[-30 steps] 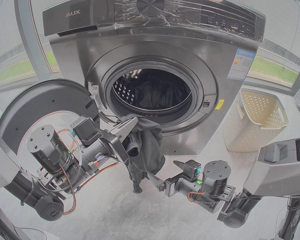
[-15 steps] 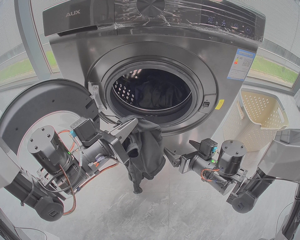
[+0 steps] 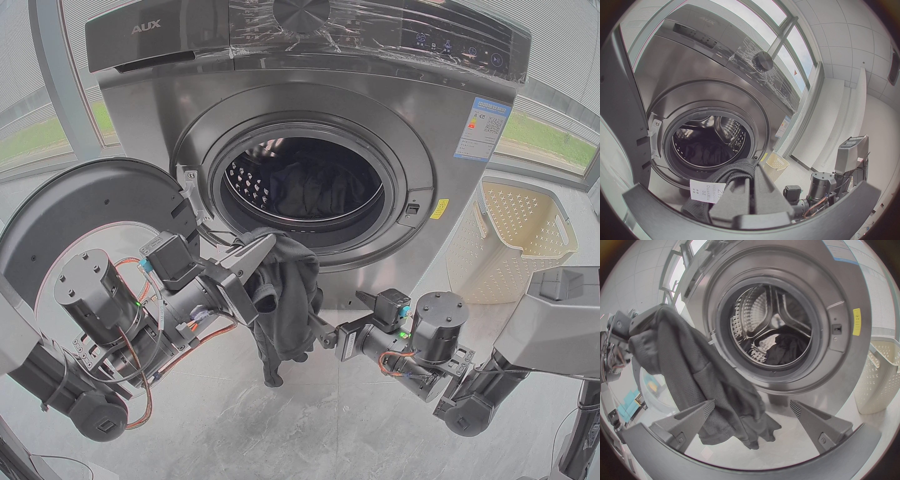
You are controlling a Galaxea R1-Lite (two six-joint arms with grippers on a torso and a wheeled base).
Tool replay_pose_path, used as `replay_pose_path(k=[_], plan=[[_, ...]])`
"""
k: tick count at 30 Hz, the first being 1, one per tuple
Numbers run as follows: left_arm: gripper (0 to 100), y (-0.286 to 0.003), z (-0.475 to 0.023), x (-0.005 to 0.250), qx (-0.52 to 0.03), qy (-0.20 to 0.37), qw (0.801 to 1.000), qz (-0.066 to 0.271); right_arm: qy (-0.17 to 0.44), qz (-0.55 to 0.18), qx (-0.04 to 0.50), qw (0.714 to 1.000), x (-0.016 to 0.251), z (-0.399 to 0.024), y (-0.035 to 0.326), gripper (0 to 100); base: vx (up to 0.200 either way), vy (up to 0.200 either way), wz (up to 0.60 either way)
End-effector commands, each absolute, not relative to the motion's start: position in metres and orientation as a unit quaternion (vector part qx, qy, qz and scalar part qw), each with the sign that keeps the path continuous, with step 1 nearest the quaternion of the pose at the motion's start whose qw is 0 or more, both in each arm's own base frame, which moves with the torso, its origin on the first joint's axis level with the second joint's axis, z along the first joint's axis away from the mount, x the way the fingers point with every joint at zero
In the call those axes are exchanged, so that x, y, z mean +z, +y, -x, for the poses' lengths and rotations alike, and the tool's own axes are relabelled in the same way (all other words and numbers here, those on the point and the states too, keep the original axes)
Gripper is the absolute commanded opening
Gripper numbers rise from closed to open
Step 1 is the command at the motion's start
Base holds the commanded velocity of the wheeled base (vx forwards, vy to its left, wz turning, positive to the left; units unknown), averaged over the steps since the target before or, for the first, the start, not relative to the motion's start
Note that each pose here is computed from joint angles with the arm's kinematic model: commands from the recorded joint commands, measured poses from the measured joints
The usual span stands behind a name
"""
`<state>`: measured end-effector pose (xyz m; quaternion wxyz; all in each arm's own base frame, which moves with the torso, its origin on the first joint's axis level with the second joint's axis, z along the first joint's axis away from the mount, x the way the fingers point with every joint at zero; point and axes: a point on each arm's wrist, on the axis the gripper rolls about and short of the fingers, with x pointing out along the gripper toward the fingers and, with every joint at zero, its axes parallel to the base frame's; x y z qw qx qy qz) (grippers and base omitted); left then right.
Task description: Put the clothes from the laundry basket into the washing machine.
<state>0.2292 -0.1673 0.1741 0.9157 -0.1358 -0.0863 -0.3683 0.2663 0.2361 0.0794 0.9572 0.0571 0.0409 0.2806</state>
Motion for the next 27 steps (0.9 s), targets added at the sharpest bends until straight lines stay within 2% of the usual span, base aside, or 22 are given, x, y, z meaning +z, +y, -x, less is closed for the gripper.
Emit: replay_pose_path(k=[1,20,24,27], plan=[[0,-0.167,-0.230,0.175,-0.367,-0.088,0.916,0.137,0.050,-0.053,0.298,0.952,0.074,-0.256,0.246,100,0.000,0.000,0.00],[0,-0.167,-0.231,0.176,-0.366,-0.091,0.916,0.137,0.073,-0.042,0.334,0.939,0.065,-0.229,0.261,100,0.000,0.000,0.00],[0,-0.167,-0.230,0.176,-0.367,-0.090,0.916,0.137,0.060,-0.049,0.327,0.942,0.071,-0.238,0.262,100,0.000,0.000,0.00],[0,-0.167,-0.229,0.175,-0.368,-0.087,0.916,0.136,0.040,-0.056,0.304,0.950,0.074,-0.262,0.259,100,0.000,0.000,0.00]])
